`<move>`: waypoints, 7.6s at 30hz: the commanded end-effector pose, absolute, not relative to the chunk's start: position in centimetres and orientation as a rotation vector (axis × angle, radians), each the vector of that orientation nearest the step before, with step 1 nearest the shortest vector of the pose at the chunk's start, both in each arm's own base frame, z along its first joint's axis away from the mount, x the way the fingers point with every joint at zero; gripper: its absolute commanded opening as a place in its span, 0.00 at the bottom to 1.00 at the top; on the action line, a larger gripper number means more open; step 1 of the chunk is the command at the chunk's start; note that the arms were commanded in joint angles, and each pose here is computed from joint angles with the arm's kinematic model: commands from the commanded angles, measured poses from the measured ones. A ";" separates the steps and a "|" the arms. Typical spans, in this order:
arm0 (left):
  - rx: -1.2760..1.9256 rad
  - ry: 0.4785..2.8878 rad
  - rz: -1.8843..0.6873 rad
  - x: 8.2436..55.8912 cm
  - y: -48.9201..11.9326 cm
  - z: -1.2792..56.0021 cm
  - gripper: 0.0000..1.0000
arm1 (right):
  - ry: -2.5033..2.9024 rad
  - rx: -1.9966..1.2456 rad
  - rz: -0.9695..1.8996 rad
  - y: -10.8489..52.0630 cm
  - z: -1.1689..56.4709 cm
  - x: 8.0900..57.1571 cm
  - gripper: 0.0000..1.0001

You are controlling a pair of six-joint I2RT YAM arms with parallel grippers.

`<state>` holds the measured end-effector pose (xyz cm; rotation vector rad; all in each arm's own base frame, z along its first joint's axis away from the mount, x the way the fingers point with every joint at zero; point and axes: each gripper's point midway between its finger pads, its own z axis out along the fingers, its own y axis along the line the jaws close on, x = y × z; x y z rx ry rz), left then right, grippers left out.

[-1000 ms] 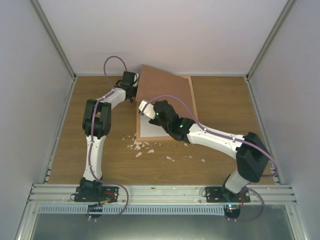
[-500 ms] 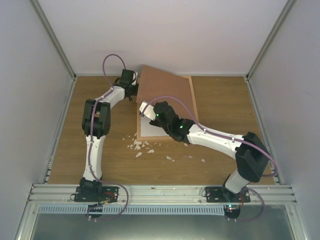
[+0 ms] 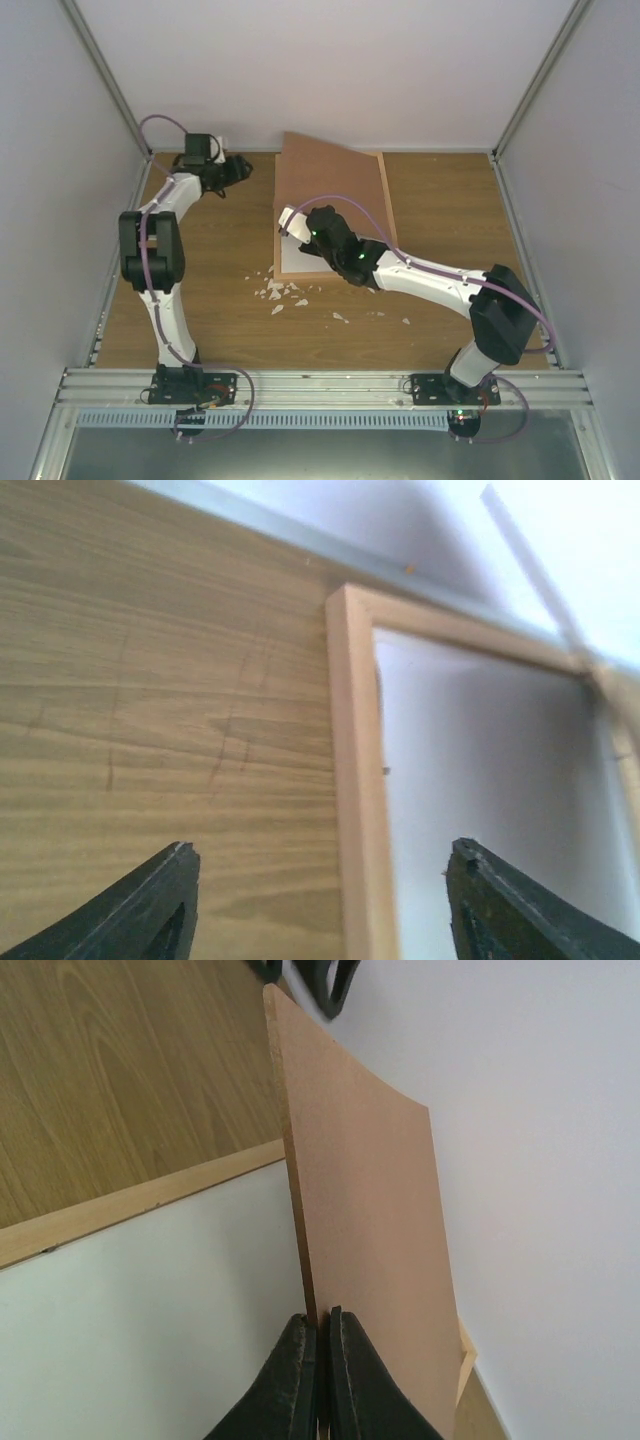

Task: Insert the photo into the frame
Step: Adjust the photo in the photo frame, then place the photo frame item in the photo frame.

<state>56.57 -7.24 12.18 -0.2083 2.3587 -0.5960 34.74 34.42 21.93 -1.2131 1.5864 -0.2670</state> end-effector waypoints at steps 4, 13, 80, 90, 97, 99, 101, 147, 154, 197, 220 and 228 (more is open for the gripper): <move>-0.154 2.160 -1.084 51.8 -9.5 21.1 0.79 | 1.645 -1.206 -0.309 33.5 19.8 34.7 0.01; -0.130 2.248 -1.486 45.1 -13.3 18.5 0.78 | 1.658 -1.256 -0.305 34.1 17.8 33.9 0.01; 0.291 2.859 -0.143 37.8 -14.7 2.9 0.13 | 1.680 -1.246 -0.278 34.4 17.3 33.3 0.01; 0.307 2.848 -0.179 37.8 -15.3 3.4 0.26 | 1.688 -1.257 -0.275 34.4 16.8 33.2 0.01; 0.302 2.804 -0.257 38.5 -15.6 5.0 0.47 | 1.697 -1.269 -0.276 34.1 16.2 32.9 0.01; 0.294 2.813 -0.222 38.5 -15.1 4.6 0.46 | 1.701 -1.276 -0.277 34.0 15.9 32.8 0.01; 0.283 2.816 -0.219 38.6 -14.8 4.5 0.46 | 1.706 -1.281 -0.281 33.9 15.7 32.7 0.02; 0.098 2.345 -1.475 40.9 -15.6 13.8 0.54 | 1.808 -1.352 -0.163 34.9 10.4 30.9 0.06; 0.041 2.392 -1.559 41.0 -16.6 11.7 0.54 | 1.806 -1.346 -0.156 35.1 10.9 31.0 0.07; 0.064 2.453 -1.497 42.8 -19.4 10.0 0.00 | 2.388 -0.784 0.722 18.9 13.4 37.2 1.00; 0.139 2.622 -1.196 42.6 -20.7 7.4 0.06 | 2.636 -0.368 0.865 13.2 2.9 41.4 0.83; 0.157 2.678 -0.978 43.0 -20.3 6.8 0.34 | 2.650 -0.377 0.843 13.4 2.2 41.0 0.78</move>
